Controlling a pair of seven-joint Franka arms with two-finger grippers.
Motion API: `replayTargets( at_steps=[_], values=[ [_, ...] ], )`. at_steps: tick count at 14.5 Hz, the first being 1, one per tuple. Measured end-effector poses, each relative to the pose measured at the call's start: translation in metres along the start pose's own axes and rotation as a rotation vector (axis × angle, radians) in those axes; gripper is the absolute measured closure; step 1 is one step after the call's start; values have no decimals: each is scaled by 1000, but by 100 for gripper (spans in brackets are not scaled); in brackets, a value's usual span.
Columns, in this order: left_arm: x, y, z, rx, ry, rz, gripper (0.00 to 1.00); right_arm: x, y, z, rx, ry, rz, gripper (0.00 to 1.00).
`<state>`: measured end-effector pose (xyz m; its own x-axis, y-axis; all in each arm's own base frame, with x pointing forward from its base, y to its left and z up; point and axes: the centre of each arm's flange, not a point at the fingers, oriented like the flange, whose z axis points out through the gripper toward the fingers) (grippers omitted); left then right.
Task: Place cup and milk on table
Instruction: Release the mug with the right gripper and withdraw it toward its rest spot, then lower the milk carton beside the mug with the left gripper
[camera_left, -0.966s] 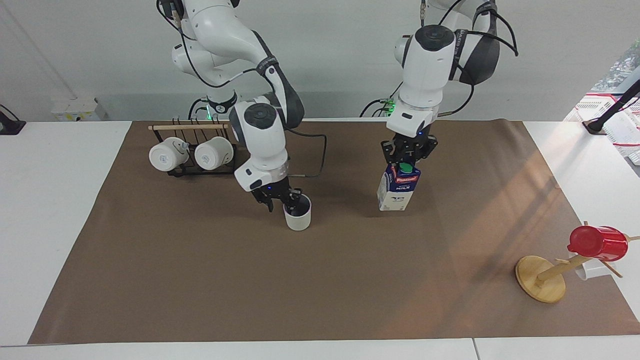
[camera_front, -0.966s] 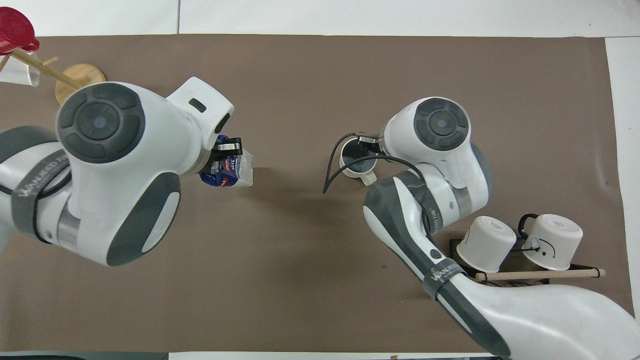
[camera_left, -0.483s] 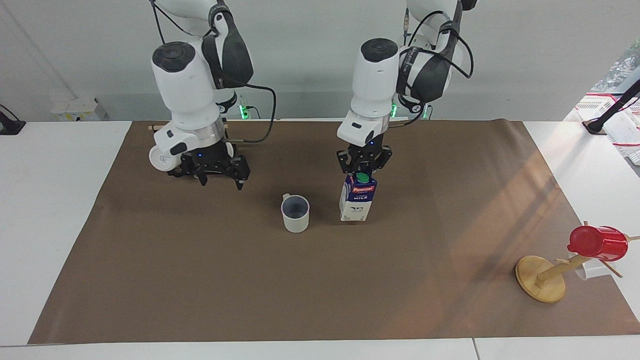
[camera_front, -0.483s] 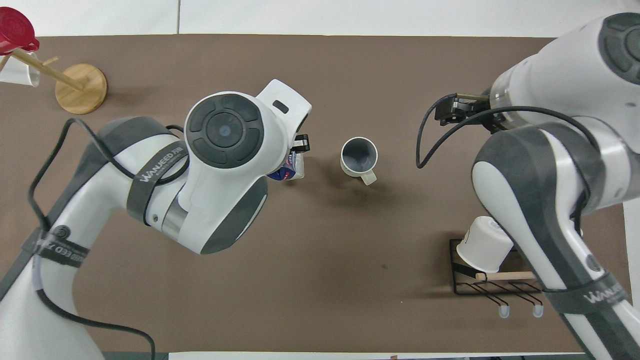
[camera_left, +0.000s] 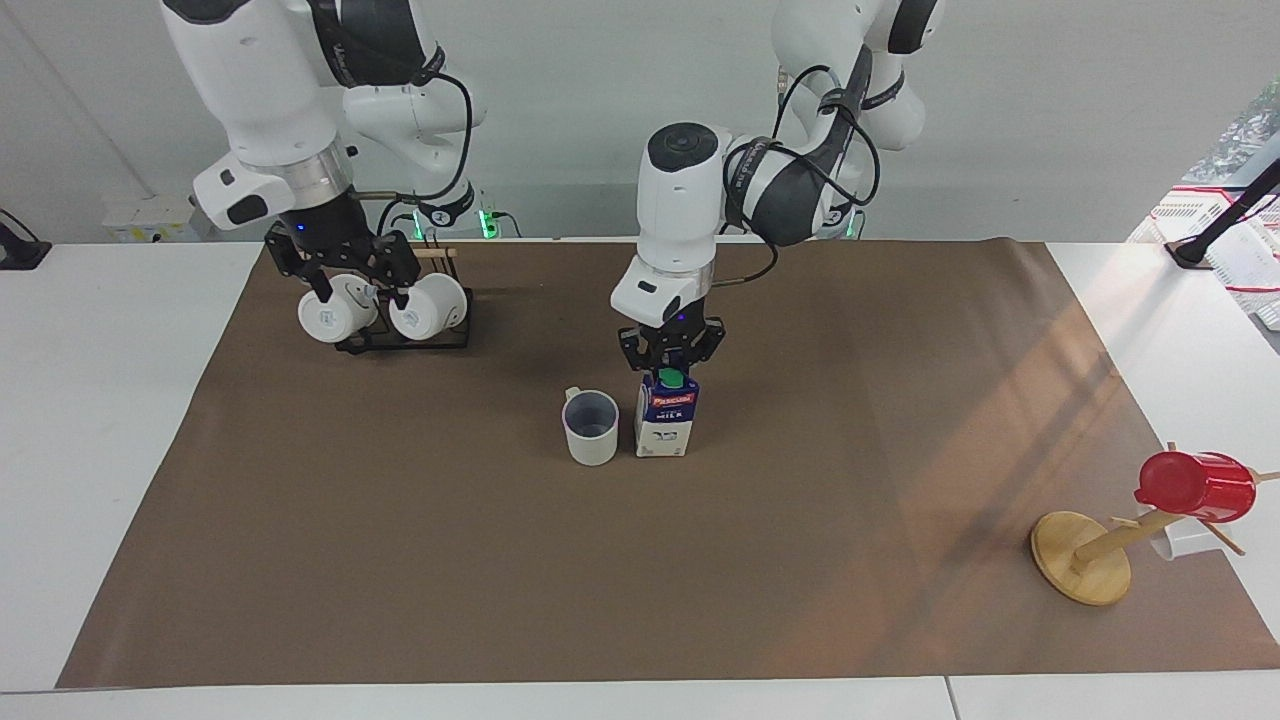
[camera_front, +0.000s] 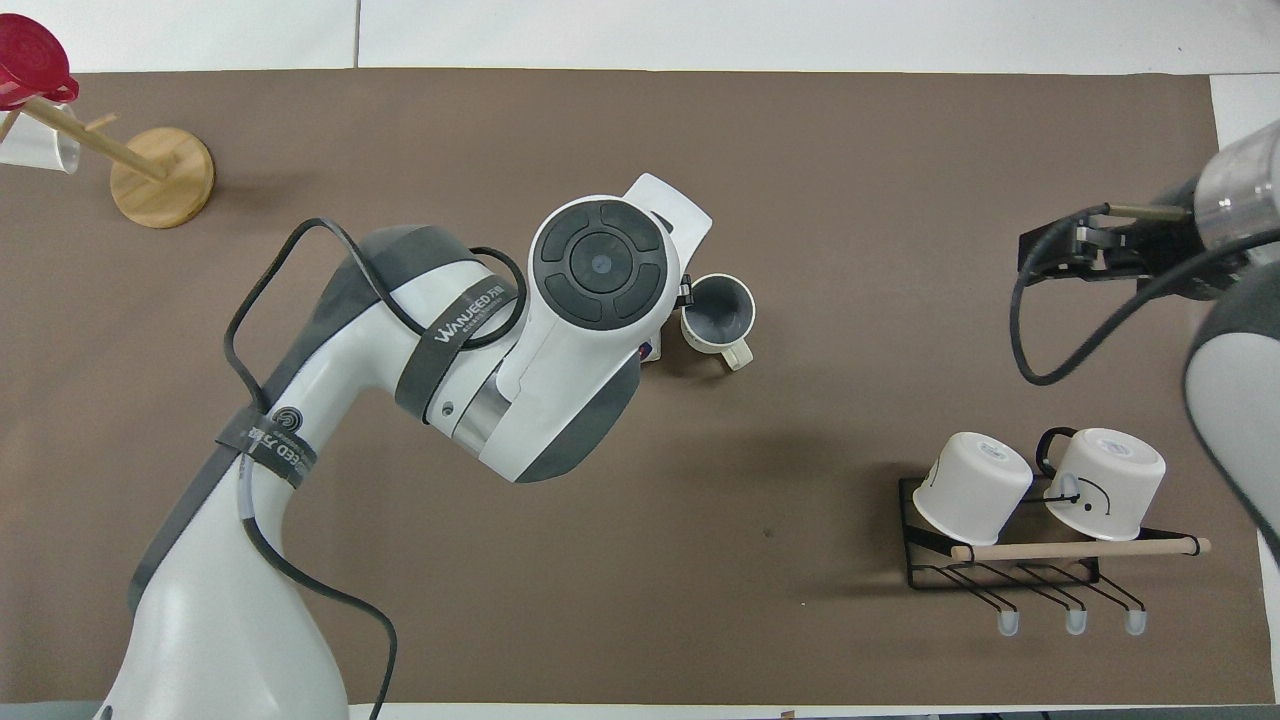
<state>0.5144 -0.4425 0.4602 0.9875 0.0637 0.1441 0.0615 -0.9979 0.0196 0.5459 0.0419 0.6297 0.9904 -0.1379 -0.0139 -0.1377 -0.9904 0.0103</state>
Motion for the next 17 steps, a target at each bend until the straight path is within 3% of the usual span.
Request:
replayTargets(
  at_steps=[3,6,7,12,17],
  values=[
    [-9,12,-1,6,12,10,62,-6,41,-12,-7,-59,9,0],
    [-9,13,-1,7,14,6,62,-1,56,-4,-7,-78,22,0],
    [-9,12,-1,8,15,5,56,-1,53,-3,-8,-80,17,0],
    [-1,5,0,24,32,-2,0,2,45,3,-7,-66,-2,0],
    [22,-30,-59,0,76,-67,0,5,44,1,-3,-39,-6,0]
  ],
)
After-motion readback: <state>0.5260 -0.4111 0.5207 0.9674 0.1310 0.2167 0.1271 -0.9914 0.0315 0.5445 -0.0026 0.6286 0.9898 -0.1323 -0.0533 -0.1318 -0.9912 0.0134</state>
